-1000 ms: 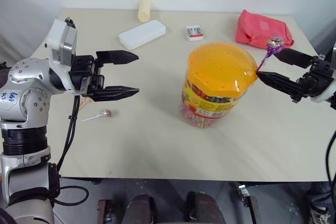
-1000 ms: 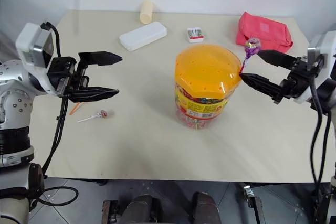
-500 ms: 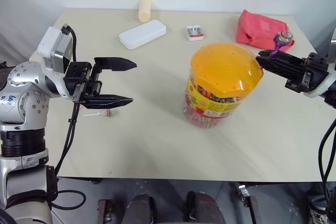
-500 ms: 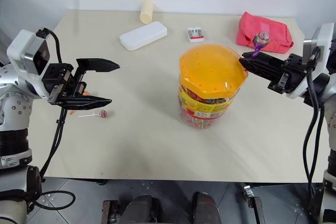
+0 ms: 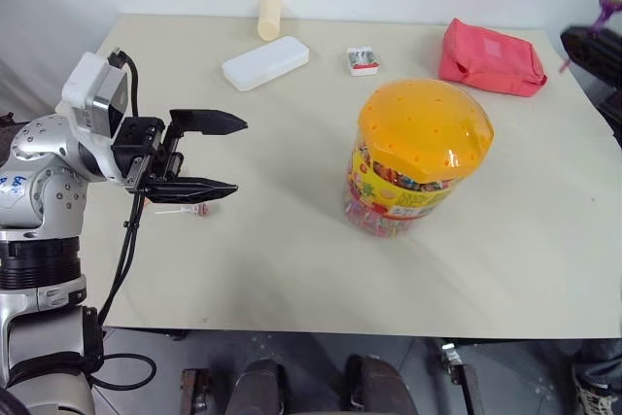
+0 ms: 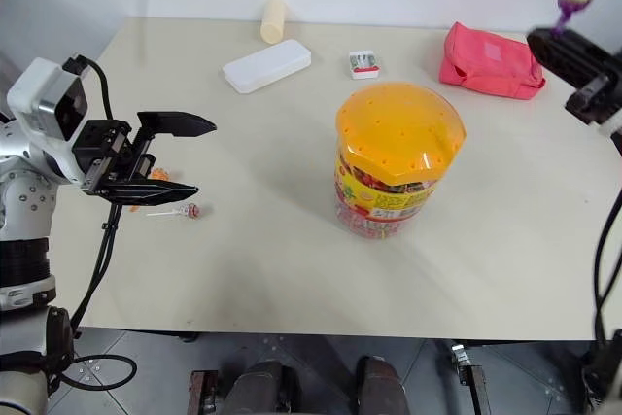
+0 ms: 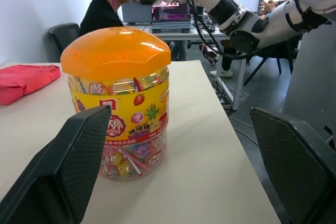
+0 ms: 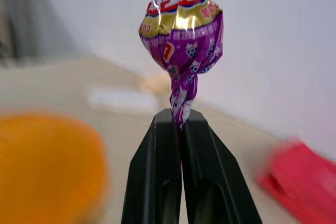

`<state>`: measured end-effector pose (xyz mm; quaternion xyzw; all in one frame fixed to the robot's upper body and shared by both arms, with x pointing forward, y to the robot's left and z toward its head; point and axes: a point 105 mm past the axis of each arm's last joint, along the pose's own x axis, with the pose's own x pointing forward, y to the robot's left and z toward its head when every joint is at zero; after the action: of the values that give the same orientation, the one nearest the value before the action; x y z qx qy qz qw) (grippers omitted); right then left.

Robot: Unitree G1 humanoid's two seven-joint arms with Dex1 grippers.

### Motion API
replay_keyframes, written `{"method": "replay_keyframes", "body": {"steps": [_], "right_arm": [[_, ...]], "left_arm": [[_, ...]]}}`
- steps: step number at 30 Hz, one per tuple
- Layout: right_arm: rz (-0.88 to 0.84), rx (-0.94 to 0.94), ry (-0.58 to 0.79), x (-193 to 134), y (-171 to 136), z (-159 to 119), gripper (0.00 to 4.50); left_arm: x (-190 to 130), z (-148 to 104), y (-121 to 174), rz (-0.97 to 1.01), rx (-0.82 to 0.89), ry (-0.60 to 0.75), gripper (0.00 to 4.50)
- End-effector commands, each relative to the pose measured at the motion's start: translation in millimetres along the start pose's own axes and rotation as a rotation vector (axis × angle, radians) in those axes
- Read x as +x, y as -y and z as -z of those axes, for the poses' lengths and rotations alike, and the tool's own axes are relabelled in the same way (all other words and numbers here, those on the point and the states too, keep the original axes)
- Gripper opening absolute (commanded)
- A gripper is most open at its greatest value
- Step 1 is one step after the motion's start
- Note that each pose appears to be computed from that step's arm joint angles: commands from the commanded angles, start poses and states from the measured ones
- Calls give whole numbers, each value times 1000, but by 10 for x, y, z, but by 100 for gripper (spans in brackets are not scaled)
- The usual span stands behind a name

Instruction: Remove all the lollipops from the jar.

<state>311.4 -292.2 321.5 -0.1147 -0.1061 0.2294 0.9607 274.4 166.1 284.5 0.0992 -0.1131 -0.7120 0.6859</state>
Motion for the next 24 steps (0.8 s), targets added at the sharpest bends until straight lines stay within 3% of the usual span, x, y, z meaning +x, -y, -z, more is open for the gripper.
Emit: {"method": "replay_keyframes", "body": {"steps": [1, 5, 9, 13, 16, 24], "right_arm": [[79, -35, -225, -148, 180, 363, 4], [124, 38, -600, -417, 275, 1061, 4], [182, 64, -719, -543, 308, 1401, 4], [229, 121, -753, -590, 309, 1689, 4], [237, 138, -750, -587, 295, 1763, 72], [218, 132, -702, -622, 296, 1640, 335]], "left_arm": [[-45, -97, 13, 4, 45, -2, 450], [-76, -84, 4, -5, 39, -14, 450], [-102, -63, -11, -20, 29, -23, 450], [-126, -20, -21, -45, 6, -33, 450], [-139, 2, -14, -57, -13, -32, 450], [-204, 101, -32, -122, -111, -46, 450]]}}
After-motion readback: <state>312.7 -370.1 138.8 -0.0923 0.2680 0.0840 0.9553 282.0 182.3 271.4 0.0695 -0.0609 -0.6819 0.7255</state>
